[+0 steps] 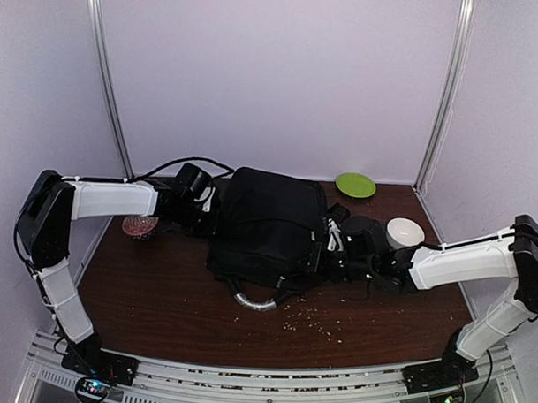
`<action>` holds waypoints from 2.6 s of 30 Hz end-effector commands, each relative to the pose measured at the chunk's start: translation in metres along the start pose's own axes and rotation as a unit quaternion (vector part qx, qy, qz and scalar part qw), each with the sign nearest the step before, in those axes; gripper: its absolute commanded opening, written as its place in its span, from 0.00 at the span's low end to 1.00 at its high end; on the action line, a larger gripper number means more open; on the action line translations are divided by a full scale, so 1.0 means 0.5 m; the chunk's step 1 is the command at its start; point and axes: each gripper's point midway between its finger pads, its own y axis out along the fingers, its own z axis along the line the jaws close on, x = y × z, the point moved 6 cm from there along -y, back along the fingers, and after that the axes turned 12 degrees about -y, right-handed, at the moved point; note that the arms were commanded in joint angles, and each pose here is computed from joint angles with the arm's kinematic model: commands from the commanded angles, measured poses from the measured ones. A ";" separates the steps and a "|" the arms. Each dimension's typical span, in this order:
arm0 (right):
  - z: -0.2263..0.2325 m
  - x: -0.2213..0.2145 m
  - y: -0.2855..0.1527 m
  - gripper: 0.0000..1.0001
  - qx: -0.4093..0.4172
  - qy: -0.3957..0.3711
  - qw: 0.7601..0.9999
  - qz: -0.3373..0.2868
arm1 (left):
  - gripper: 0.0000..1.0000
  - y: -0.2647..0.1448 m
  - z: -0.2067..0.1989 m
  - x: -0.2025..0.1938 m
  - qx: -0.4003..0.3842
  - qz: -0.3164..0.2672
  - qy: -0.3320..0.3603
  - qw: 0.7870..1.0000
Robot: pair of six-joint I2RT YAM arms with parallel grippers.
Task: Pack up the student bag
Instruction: Zip the student bag at the center of the board.
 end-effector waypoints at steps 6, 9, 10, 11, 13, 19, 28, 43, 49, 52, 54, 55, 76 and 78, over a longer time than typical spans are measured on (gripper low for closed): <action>0.006 0.050 -0.092 0.57 -0.061 -0.056 0.994 -0.077 | 0.96 -0.187 -0.051 0.061 -0.071 -0.152 0.008 0.986; -0.038 0.035 -0.118 0.64 -0.110 -0.048 0.988 -0.095 | 0.98 -0.244 -0.013 0.010 -0.055 -0.177 -0.026 0.982; -0.052 0.033 -0.121 0.65 -0.125 -0.039 0.987 -0.098 | 0.98 -0.250 0.001 -0.011 -0.050 -0.178 -0.041 0.982; -0.059 0.032 -0.121 0.66 -0.131 -0.030 0.986 -0.098 | 0.98 -0.254 0.011 -0.032 -0.050 -0.179 -0.054 0.981; -0.071 0.034 -0.113 0.67 -0.144 -0.006 0.985 -0.099 | 0.98 -0.250 0.035 -0.082 -0.041 -0.173 -0.082 0.981; -0.102 0.060 -0.085 0.68 -0.154 0.097 0.972 -0.149 | 0.98 -0.269 0.064 -0.161 -0.042 -0.198 -0.121 0.972; -0.063 0.071 0.029 0.34 -0.077 0.150 0.978 -0.124 | 0.96 -0.268 0.083 -0.195 -0.055 -0.183 -0.139 0.972; 0.051 0.035 0.030 0.57 -0.056 0.059 0.994 -0.075 | 0.97 -0.261 0.103 -0.210 -0.050 -0.192 -0.144 0.970; 0.003 -0.023 -0.046 0.58 -0.111 -0.025 0.991 -0.070 | 0.98 -0.237 0.076 -0.178 -0.043 -0.179 -0.122 0.975; -0.032 -0.027 -0.077 0.59 -0.130 -0.003 0.987 -0.099 | 0.98 -0.214 0.061 -0.150 -0.062 -0.167 -0.129 0.976; -0.040 -0.015 -0.084 0.59 -0.107 0.022 0.986 -0.123 | 0.98 -0.199 0.054 -0.131 -0.078 -0.158 -0.142 0.974; -0.038 -0.006 -0.083 0.59 -0.096 0.034 0.986 -0.133 | 0.98 -0.195 0.049 -0.120 -0.085 -0.159 -0.147 0.973; -0.129 -0.067 0.017 0.48 -0.110 0.098 0.984 -0.100 | 0.96 -0.106 0.072 -0.056 -0.108 -0.135 -0.220 0.960; -0.107 -0.068 -0.004 0.52 -0.116 0.056 0.987 -0.096 | 0.96 -0.114 0.073 -0.048 -0.099 -0.145 -0.212 0.961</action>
